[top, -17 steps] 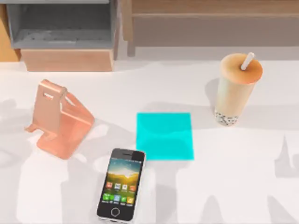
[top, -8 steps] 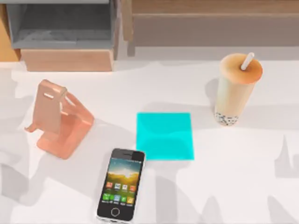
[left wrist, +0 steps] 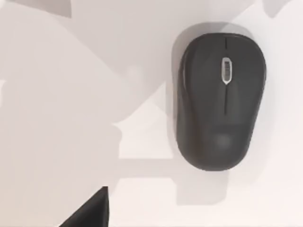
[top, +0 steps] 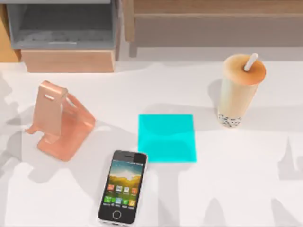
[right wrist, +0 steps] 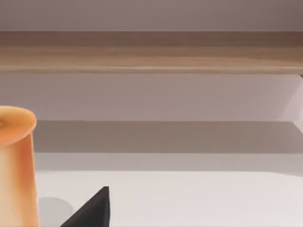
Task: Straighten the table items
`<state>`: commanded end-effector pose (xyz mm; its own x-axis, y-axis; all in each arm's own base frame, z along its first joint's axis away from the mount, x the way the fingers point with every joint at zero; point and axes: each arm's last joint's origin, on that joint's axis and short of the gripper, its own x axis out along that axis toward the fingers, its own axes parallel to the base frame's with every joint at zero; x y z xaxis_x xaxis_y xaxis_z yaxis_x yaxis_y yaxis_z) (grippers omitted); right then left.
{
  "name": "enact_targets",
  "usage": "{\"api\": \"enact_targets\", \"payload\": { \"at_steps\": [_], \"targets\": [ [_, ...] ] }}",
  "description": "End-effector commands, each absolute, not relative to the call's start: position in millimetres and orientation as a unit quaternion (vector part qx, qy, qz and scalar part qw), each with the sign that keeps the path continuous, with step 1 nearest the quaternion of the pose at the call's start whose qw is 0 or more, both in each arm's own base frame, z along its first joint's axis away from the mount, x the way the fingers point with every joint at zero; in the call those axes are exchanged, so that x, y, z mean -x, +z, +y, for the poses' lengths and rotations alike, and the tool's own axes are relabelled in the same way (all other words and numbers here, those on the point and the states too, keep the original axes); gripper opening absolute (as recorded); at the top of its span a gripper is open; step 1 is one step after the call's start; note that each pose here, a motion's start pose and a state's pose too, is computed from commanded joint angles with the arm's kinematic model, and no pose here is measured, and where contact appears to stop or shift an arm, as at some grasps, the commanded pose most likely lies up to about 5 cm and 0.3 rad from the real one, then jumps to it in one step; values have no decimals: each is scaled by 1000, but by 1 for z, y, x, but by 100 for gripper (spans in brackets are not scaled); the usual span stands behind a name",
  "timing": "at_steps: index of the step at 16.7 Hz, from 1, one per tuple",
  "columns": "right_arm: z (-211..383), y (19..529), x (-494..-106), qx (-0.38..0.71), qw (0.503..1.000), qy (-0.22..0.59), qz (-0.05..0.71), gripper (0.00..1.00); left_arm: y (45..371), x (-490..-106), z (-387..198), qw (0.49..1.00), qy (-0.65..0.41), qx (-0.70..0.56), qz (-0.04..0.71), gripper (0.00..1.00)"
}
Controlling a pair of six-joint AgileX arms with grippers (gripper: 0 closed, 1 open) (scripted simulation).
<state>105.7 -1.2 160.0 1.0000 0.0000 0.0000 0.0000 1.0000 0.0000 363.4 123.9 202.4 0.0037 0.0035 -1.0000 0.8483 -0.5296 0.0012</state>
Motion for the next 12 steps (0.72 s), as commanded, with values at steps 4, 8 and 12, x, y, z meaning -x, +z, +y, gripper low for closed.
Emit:
{"api": "enact_targets", "payload": {
  "at_steps": [4,8,12],
  "targets": [
    [-1,160,-106,0,1000,0,0,100,201,-364,125,339,-620,-619,341,100],
    [-1,160,-106,0,1000,0,0,100,196,-365,123,339,-621,-619,341,100],
    [-1,160,-106,0,1000,0,0,100,156,-367,125,340,-619,-620,341,100]
  ]
}}
